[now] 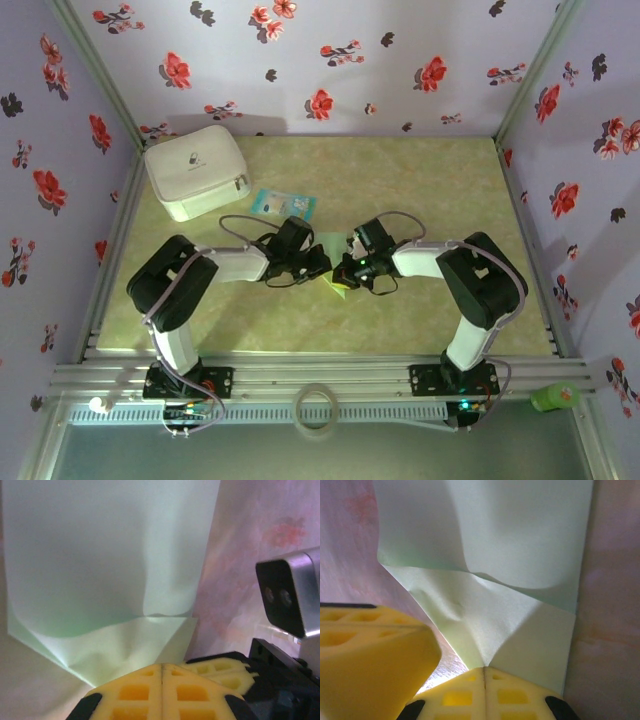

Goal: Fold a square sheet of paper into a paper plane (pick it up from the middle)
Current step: Third fold the triangle at the center of the table.

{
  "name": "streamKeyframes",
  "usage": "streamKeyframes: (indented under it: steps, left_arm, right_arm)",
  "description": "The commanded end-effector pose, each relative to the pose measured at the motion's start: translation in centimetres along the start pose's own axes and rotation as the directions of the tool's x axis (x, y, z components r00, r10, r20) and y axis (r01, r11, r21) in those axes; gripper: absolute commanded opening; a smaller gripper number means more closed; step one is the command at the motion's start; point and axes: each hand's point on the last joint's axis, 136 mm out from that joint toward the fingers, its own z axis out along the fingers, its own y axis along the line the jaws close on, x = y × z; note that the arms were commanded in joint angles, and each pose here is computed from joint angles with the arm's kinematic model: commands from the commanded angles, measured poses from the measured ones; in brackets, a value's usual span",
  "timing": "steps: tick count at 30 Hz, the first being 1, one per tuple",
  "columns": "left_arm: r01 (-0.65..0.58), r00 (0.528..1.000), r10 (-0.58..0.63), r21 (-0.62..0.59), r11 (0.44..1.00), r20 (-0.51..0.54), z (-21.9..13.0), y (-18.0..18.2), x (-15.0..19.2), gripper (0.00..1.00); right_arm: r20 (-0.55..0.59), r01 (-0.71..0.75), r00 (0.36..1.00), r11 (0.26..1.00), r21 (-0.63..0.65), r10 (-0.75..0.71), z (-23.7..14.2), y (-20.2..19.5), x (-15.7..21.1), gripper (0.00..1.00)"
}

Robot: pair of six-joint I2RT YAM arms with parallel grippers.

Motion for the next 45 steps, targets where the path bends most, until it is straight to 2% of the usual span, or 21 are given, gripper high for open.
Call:
streamKeyframes:
  steps: [1,5,11,23,31,36,42,45]
  left_arm:
    - [0.030,0.999,-0.032,-0.078,0.996,-0.024,0.9,1.9,0.4,0.00]
    - [0.068,0.998,-0.067,-0.162,0.984,0.010,0.7,4.9,-0.4,0.00]
    - [0.103,0.994,-0.094,-0.191,0.976,0.056,-0.3,7.5,-2.4,0.00]
    - [0.162,0.983,-0.141,-0.204,0.965,0.114,-2.5,9.5,-4.8,0.00]
    - [0.092,0.985,-0.068,-0.152,0.984,0.161,-4.8,6.0,-6.6,0.01]
    - [0.011,0.986,0.003,-0.084,0.996,0.166,-5.5,2.3,-6.5,0.04]
    - [-0.049,0.998,0.048,0.009,0.999,0.030,-2.1,-1.7,-2.7,0.04]
    - [-0.031,0.999,0.031,-0.013,0.999,-0.017,-0.1,-1.3,-1.3,0.03]
  right_arm:
    - [-0.036,-0.055,0.997,0.988,0.143,0.061,0.2,-4.0,1.8,0.05]
    - [-0.046,-0.053,0.997,0.986,0.159,0.061,0.2,-4.6,2.2,0.04]
    - [-0.060,-0.049,0.996,0.983,0.176,0.060,0.2,-5.2,2.7,0.03]
    - [-0.066,-0.049,0.996,0.984,0.170,0.061,0.3,-5.3,2.9,0.02]
    - [-0.066,-0.040,0.997,0.987,0.156,0.051,0.2,-4.9,2.8,0.03]
    - [-0.066,-0.037,0.997,0.988,0.152,0.048,0.2,-4.7,2.7,0.03]
    - [-0.062,-0.035,0.997,0.989,0.141,0.044,0.2,-4.3,2.5,0.03]
    - [-0.061,-0.032,0.997,0.991,0.128,0.041,0.2,-4.0,2.4,0.04]
